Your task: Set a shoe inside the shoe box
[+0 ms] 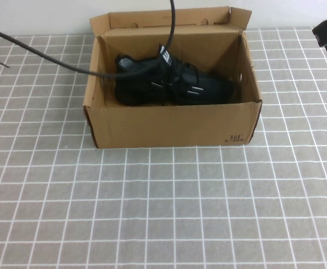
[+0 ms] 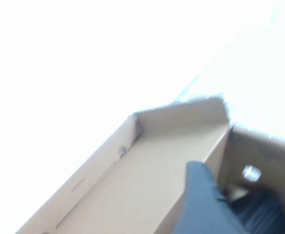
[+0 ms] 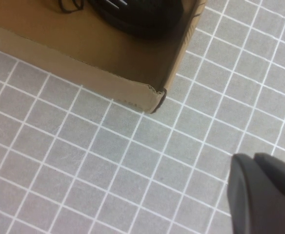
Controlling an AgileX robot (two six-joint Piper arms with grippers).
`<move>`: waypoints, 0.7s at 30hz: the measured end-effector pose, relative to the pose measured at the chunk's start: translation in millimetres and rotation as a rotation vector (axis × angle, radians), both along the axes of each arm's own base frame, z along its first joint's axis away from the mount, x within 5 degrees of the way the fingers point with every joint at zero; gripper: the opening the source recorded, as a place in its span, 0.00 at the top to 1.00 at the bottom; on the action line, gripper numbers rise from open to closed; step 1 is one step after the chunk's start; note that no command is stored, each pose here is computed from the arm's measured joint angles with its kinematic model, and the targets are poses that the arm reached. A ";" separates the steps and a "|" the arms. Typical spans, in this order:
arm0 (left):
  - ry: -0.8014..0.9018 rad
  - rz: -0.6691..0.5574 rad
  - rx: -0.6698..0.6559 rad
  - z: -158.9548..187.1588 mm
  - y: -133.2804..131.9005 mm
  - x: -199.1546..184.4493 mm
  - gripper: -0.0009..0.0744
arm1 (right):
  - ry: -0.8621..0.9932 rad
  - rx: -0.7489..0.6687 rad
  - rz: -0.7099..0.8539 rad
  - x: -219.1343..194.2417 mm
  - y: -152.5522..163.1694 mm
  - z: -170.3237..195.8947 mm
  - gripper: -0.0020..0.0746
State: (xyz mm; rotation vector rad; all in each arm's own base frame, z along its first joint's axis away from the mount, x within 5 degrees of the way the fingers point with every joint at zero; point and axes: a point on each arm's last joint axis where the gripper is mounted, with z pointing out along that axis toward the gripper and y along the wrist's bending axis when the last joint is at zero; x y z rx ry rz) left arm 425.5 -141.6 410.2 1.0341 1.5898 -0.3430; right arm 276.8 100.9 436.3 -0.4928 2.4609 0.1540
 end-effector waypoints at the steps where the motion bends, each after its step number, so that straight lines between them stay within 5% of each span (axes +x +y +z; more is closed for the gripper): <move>1: 0.002 0.002 -0.017 7.8 0.9 -5.7 0.56 | 0.001 0.002 0.001 -0.1 0.2 0.0 0.99; 9: 0.006 -0.007 0.037 35.9 8.2 -36.0 0.95 | 0.003 0.009 0.007 -0.4 1.0 0.0 0.99; 21: 0.049 0.112 0.099 67.1 26.7 -73.2 0.99 | -0.101 0.189 0.083 -55.7 -4.2 43.7 0.99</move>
